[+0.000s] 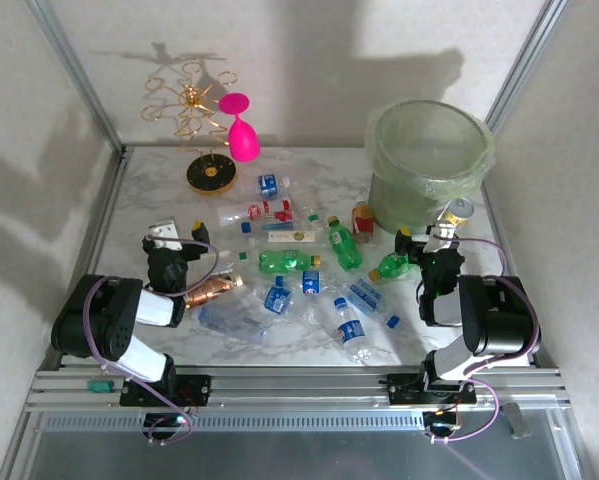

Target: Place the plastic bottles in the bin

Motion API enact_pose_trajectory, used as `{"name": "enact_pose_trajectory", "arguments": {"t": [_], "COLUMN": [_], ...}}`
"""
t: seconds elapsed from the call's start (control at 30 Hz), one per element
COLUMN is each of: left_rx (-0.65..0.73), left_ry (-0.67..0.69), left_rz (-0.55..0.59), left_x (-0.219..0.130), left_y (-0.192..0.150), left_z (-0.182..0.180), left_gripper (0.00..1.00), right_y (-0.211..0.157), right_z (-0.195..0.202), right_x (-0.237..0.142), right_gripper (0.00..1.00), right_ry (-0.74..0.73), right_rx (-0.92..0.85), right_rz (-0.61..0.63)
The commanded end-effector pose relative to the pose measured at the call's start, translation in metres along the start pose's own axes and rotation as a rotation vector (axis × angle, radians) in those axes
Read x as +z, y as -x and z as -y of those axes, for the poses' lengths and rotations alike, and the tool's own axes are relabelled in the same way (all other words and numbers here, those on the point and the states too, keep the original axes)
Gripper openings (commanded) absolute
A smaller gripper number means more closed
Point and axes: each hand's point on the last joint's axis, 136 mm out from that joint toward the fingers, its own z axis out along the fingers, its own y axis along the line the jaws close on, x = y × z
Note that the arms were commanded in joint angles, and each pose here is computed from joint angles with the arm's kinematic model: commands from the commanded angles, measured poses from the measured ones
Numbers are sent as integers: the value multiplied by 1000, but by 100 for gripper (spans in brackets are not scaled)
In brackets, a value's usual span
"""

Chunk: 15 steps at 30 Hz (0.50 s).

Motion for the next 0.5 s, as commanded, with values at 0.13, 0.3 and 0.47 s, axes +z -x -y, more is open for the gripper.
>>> {"name": "enact_pose_trajectory", "arguments": {"t": [0.13, 0.3, 0.47], "left_rx": [-4, -6, -4], "left_ry": [0, -2, 0], "left_rz": [3, 2, 1], "left_x": [1, 2, 2], "left_y": [2, 2, 2], "left_z": [-1, 0, -1], "left_gripper": [99, 99, 99], "right_y": [8, 7, 7], "right_z": [-1, -1, -1], "right_x": [3, 3, 3], "right_gripper": [99, 99, 99], "right_ry": [6, 6, 6], "right_rx": [-11, -10, -11], "right_rz": [22, 22, 22]}}
